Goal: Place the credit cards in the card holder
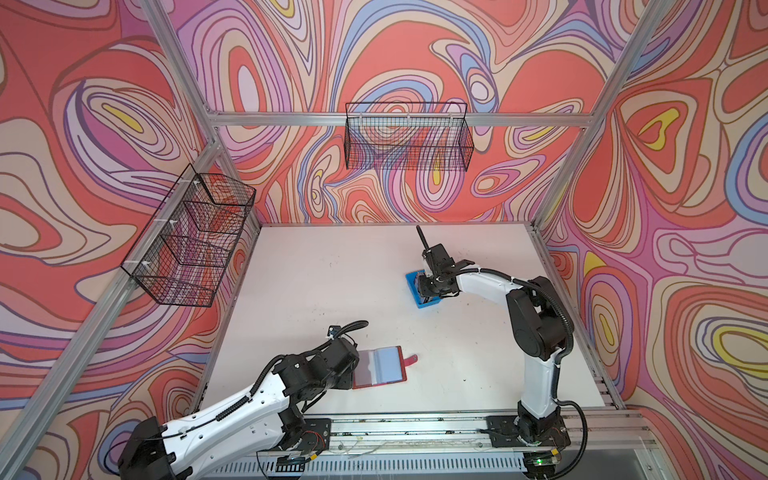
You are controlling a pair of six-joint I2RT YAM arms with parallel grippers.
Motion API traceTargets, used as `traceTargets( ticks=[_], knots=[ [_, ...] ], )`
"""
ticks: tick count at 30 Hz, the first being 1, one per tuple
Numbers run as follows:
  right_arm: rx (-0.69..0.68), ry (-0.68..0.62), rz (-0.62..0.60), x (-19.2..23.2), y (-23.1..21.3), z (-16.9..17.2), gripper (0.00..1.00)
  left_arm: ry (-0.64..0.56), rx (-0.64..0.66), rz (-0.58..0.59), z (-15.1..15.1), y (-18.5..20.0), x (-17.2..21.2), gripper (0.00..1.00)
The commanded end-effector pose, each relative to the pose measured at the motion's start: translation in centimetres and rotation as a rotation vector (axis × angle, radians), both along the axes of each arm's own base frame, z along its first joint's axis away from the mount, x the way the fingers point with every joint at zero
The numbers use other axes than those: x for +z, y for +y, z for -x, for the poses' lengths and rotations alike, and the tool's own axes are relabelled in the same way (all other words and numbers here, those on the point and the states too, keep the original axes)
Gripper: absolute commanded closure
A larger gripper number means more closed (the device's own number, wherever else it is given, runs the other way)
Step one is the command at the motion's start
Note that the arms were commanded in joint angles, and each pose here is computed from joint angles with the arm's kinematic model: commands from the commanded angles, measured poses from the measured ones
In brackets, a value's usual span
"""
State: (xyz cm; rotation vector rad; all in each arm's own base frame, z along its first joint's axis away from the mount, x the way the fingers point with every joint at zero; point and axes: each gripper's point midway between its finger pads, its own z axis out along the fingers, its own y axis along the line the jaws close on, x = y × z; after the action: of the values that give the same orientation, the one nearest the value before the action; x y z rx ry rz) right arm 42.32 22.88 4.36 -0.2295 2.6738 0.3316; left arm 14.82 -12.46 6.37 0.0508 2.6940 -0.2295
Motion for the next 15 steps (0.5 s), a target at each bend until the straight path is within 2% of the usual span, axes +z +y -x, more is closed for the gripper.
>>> traceTargets(
  ticks=[1, 3, 15],
  knots=[
    [0.021, 0.063, -0.102, -0.46, 0.94, 1.17, 0.52, -0.007, -0.004, -0.006, -0.05, 0.03, 0.16, 0.40],
    [0.018, 0.072, -0.130, -0.70, 0.97, 1.00, 0.49, -0.007, -0.003, -0.007, -0.05, 0.07, 0.13, 0.40],
    [0.029, 0.045, -0.211, 0.09, 1.51, 0.47, 0.46, -0.006, -0.006, -0.002, 0.03, 0.03, 0.13, 0.40]
  ],
)
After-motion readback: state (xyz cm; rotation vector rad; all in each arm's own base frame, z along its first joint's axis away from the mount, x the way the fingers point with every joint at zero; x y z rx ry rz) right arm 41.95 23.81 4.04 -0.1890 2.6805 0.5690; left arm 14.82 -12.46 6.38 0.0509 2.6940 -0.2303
